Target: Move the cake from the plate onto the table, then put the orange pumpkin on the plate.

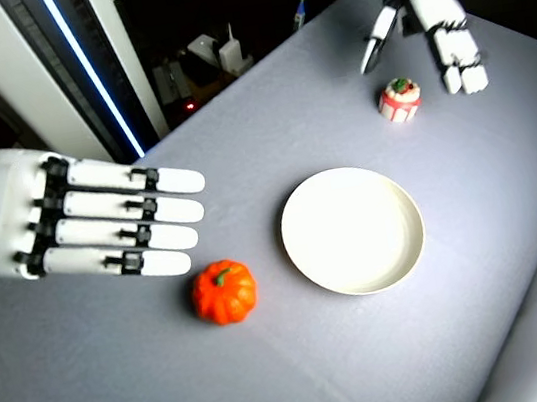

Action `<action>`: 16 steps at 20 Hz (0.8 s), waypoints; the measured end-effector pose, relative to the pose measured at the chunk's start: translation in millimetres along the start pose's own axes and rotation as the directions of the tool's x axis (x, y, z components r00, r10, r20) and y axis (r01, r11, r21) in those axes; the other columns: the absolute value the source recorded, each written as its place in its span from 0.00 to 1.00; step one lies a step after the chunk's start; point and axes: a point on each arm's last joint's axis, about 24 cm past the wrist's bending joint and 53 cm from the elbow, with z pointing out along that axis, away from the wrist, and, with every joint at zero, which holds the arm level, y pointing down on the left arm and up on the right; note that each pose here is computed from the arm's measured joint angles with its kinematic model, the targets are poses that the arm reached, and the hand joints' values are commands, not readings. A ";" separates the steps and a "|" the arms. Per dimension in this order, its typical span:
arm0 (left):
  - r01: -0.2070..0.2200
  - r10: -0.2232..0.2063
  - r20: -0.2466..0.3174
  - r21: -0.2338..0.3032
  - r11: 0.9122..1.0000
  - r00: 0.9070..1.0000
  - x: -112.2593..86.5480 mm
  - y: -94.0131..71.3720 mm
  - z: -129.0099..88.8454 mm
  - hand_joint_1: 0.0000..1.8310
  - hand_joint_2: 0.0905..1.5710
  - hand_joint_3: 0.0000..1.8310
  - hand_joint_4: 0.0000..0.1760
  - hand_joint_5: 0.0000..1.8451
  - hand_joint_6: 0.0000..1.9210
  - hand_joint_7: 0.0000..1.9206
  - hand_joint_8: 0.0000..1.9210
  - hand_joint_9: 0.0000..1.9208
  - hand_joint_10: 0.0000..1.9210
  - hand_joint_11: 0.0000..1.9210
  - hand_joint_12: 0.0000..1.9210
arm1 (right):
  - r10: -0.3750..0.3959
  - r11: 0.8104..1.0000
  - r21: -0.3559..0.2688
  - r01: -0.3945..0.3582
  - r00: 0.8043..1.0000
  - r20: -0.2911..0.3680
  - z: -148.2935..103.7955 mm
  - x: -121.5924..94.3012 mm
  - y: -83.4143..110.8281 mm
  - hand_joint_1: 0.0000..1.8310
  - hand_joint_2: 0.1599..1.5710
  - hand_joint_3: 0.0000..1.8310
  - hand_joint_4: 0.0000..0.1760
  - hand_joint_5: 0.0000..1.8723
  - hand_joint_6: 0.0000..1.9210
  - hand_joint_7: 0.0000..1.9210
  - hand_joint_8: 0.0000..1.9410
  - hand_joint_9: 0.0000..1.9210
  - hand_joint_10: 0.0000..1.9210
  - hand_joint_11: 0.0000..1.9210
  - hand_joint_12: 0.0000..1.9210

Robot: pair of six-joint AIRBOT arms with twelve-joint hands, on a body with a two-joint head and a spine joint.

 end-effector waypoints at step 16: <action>0.005 -0.013 0.261 0.033 0.999 0.965 -60.5 -23.7 -113.3 0.48 0.50 0.00 1.00 0.00 0.00 0.00 0.00 0.00 0.00 0.00 0.00 | -0.024 0.998 0.061 0.027 0.999 -0.040 -7.9 3.9 -16.8 0.49 0.67 0.00 0.00 0.11 0.00 0.09 0.00 0.08 0.00 0.00 0.31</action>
